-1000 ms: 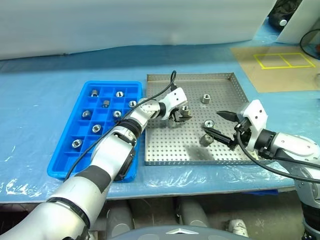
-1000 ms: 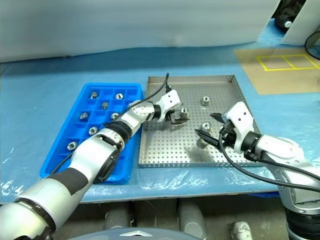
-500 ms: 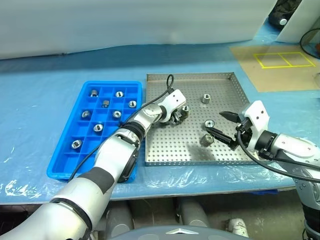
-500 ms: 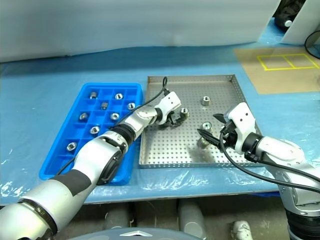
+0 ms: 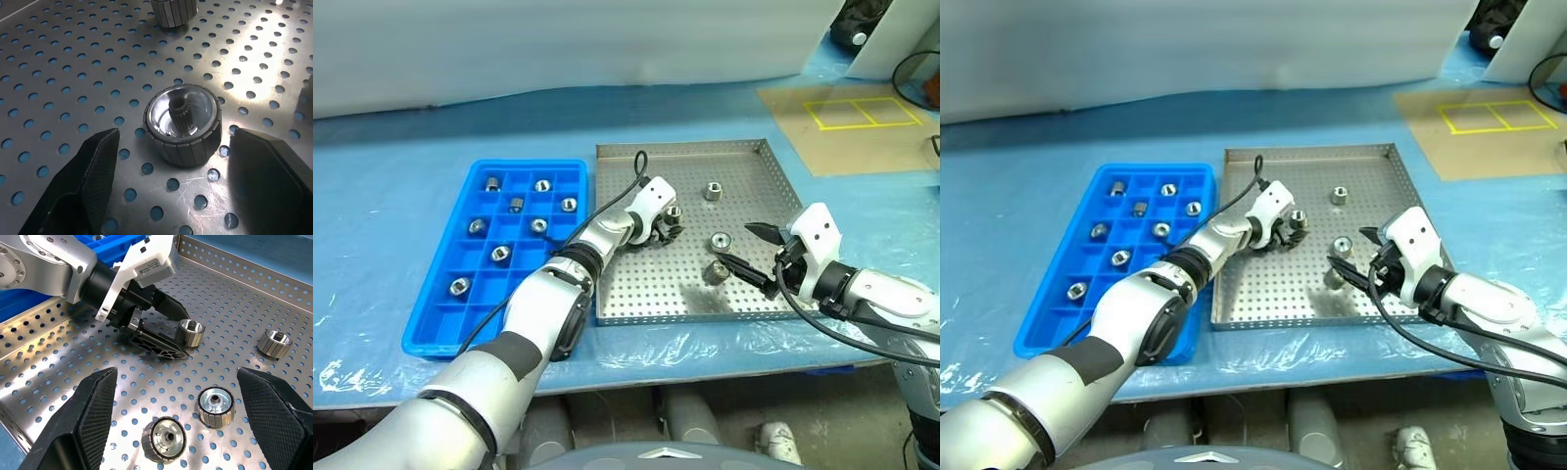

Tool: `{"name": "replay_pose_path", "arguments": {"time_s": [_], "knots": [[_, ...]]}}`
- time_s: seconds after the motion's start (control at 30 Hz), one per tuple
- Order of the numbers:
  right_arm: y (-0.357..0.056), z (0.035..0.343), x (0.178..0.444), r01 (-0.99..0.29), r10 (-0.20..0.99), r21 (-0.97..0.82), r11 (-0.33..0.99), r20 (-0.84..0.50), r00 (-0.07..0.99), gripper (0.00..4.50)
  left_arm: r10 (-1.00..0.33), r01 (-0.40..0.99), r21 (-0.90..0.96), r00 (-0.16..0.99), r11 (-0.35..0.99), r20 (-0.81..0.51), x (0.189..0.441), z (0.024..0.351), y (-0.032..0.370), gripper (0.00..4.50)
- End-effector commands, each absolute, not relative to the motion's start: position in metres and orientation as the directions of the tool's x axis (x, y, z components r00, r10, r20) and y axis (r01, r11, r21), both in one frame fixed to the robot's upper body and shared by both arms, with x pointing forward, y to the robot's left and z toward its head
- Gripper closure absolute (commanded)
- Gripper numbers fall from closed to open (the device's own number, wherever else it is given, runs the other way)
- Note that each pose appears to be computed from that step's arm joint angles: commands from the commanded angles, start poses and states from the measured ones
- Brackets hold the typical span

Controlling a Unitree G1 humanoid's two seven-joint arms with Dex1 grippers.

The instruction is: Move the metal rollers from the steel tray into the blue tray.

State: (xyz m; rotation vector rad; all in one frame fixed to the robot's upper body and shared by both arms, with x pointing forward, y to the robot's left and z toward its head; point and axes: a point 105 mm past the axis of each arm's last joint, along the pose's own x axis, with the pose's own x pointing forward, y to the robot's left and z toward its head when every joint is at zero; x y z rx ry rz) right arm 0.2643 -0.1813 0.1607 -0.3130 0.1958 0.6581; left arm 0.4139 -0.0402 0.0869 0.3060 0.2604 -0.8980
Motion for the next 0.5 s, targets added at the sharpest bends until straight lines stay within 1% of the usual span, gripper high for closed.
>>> {"name": "replay_pose_path", "arguments": {"time_s": [0.03,0.13,0.2,0.37,0.47,0.5], "knots": [[-0.176,0.172,0.2605,-0.628,0.582,-0.259,0.733,-0.238,0.778,0.48,-0.723,0.79,0.111,0.6,0.603,-0.343,0.4131,0.0846,-0.0406,0.5],[-0.1761,0.1722,0.2613,-0.627,0.581,-0.26,0.734,-0.238,0.778,0.48,-0.726,0.798,0.117,0.59,0.592,-0.354,0.4121,0.0835,-0.0413,1.09],[-0.176,0.1722,0.2616,-0.627,0.581,-0.26,0.734,-0.237,0.778,0.48,-0.727,0.802,0.122,0.585,0.585,-0.36,0.4114,0.0826,-0.0415,1.71],[-0.1747,0.1718,0.2631,-0.628,0.583,-0.261,0.733,-0.235,0.778,0.48,-0.735,0.808,0.118,0.577,0.577,-0.355,0.4107,0.0832,-0.0418,1.71],[-0.1741,0.1719,0.2638,-0.629,0.584,-0.261,0.732,-0.234,0.777,0.48,-0.759,0.824,0.093,0.553,0.559,-0.343,0.4086,0.0851,-0.0437,2.27],[-0.174,0.172,0.2641,-0.629,0.585,-0.261,0.732,-0.234,0.777,0.48,-0.758,0.823,0.091,0.554,0.561,-0.343,0.4088,0.0851,-0.0432,2.59]]}}
